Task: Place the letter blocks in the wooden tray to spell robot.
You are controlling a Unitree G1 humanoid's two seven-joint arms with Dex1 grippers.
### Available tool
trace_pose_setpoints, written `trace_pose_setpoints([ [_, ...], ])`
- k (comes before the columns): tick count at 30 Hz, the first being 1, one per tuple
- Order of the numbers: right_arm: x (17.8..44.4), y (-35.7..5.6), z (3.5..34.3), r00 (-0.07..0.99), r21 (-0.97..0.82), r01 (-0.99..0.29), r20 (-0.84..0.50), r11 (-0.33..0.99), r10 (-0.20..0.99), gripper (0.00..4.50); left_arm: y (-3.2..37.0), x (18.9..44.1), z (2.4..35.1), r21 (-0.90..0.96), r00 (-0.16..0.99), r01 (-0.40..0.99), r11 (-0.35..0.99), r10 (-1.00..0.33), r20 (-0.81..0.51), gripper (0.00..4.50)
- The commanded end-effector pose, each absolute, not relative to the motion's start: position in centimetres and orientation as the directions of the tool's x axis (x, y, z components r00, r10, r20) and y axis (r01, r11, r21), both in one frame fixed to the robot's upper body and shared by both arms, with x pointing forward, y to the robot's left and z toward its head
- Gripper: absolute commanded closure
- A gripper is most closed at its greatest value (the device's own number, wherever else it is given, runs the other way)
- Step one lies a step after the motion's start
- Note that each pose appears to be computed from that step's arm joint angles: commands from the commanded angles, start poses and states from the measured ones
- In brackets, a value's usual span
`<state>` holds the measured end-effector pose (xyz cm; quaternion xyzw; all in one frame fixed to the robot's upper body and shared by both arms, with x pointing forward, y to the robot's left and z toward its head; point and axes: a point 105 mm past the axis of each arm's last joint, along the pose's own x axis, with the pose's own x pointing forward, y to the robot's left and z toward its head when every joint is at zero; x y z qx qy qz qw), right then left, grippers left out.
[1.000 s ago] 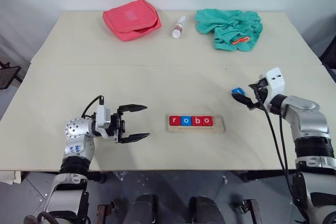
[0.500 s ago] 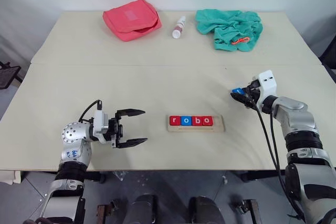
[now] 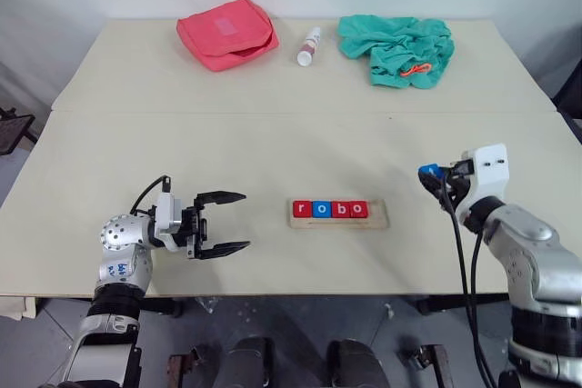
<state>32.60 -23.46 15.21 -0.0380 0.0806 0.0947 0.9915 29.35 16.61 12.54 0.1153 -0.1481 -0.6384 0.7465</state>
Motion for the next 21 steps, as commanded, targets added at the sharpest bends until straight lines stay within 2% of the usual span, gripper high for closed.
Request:
trace_pose_setpoints([
  [1, 30.7, -22.8, 16.2, 0.981, -0.040, -0.143, -0.139, 0.989, 0.137, 3.03, 17.4, 28.1, 12.7, 0.380, 0.051, 0.923, 0.061, -0.998, 0.037, 0.00],
  [11, 28.1, -21.9, 13.5, 0.975, 0.031, -0.085, -0.206, 0.996, 0.089, 3.03, 18.3, 27.6, 13.8, 0.396, 0.058, 0.915, 0.077, -0.997, 0.059, 0.00],
  [21, 28.1, -22.3, 12.3, 0.974, 0.059, -0.027, -0.224, 0.998, 0.039, 3.03, 18.7, 27.1, 14.8, 0.411, 0.065, 0.908, 0.083, -0.996, 0.058, 0.00],
])
